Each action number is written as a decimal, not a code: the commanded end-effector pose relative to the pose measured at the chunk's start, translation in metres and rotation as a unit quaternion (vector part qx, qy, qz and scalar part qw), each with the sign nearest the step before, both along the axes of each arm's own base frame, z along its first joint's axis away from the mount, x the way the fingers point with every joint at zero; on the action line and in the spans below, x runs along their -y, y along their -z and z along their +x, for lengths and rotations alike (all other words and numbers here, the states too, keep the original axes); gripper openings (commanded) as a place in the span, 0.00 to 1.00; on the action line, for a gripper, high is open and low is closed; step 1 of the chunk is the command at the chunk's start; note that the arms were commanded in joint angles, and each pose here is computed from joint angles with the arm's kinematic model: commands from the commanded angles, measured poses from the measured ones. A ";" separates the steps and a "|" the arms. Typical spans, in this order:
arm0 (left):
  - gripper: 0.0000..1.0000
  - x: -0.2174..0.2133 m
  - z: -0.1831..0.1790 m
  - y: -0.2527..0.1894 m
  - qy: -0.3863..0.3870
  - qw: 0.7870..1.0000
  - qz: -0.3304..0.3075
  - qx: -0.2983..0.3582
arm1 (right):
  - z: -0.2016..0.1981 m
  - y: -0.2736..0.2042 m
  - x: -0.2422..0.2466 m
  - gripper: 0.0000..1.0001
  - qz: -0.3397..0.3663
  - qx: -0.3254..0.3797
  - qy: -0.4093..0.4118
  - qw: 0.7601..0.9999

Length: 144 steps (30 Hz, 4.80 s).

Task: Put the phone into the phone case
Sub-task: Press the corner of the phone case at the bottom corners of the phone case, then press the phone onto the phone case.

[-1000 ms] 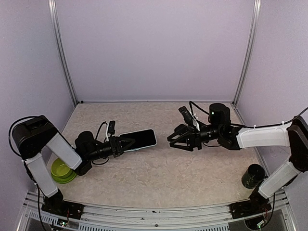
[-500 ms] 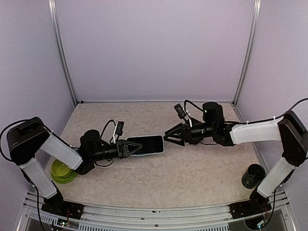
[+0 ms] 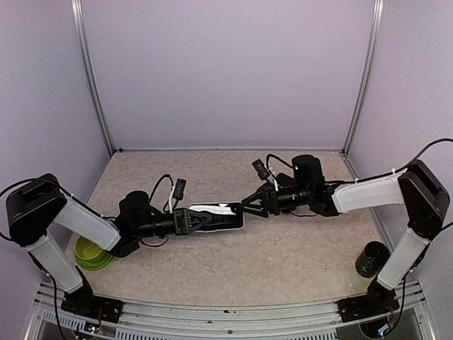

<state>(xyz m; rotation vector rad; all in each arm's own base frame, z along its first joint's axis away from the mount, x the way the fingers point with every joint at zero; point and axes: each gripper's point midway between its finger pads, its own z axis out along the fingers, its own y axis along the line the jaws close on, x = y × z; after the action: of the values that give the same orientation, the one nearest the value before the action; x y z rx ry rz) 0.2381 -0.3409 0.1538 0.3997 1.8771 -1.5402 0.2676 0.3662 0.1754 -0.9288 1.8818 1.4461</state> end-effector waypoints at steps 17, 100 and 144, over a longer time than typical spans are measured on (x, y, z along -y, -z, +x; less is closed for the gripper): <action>0.00 0.005 0.002 -0.046 0.001 0.997 -0.047 0.066 | -0.012 -0.018 0.007 0.00 0.055 -0.017 -0.062 0.996; 0.00 0.040 0.008 -0.022 0.028 0.999 0.027 0.004 | -0.040 0.023 -0.055 1.00 -0.190 0.421 -0.057 0.885; 0.00 0.052 0.024 -0.021 -0.007 0.998 0.046 -0.036 | -0.042 0.036 -0.058 1.00 -0.220 0.434 -0.045 0.873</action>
<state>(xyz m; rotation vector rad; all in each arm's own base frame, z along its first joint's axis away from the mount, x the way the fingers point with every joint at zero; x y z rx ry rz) 0.2469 -0.3816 0.1406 0.3880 2.1360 -1.4557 0.2328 0.4171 0.1468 -1.5449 1.4742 0.4623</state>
